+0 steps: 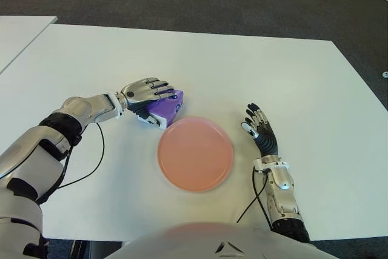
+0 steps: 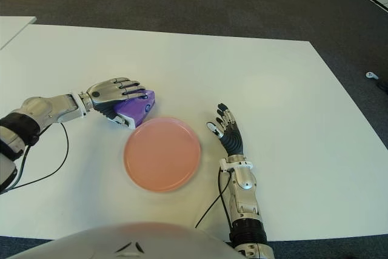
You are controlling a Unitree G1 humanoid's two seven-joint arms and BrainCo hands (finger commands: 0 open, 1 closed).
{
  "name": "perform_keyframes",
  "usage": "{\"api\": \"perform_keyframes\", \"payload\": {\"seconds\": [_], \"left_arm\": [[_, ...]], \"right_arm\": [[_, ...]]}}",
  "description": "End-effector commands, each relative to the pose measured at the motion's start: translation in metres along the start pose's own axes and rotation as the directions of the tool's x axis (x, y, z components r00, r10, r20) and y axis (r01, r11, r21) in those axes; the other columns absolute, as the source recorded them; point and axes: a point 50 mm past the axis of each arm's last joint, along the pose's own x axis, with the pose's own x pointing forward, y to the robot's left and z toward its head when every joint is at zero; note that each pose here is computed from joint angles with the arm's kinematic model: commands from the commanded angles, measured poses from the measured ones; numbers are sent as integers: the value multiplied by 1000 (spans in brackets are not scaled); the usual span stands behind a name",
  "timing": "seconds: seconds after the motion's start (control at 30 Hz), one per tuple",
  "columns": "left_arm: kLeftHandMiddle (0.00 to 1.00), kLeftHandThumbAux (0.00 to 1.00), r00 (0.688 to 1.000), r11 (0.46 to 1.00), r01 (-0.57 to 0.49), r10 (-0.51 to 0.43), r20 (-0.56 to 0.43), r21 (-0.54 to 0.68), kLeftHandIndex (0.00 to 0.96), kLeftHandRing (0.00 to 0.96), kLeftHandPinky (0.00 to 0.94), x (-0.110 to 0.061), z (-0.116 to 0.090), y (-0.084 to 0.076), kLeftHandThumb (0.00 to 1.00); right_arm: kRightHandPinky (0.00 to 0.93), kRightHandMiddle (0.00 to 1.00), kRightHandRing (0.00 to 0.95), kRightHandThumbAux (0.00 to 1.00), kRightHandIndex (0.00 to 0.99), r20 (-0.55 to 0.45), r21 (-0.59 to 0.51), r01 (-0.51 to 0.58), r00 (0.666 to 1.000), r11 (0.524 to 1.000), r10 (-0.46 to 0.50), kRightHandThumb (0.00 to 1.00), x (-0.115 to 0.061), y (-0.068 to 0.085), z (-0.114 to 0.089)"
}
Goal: Put the tissue paper into the plate.
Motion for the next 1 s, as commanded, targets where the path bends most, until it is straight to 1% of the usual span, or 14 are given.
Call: {"api": "perform_keyframes", "payload": {"seconds": [0.03,0.33,0.7,1.0], "left_arm": [[0,220,981,982,187,-186,58,-4,0,0,0,-9,18,-35,216],[0,202,978,978,198,-202,62,62,0,0,0,-9,21,-40,204],[0,197,984,973,154,-167,65,170,0,0,0,-7,28,-50,191],[0,220,988,975,124,-138,66,186,0,0,0,-4,32,-53,174]], "right_arm": [[0,0,0,564,0,-154,16,11,988,1000,-9,0,-19,-1,-25],[0,1,0,568,0,-144,1,13,990,1000,-12,0,-22,-1,-22],[0,0,0,567,0,-146,-7,12,989,1000,-13,0,-22,-2,-20],[0,0,0,581,0,-141,-8,7,990,1000,-8,2,-22,-2,-19]]}}
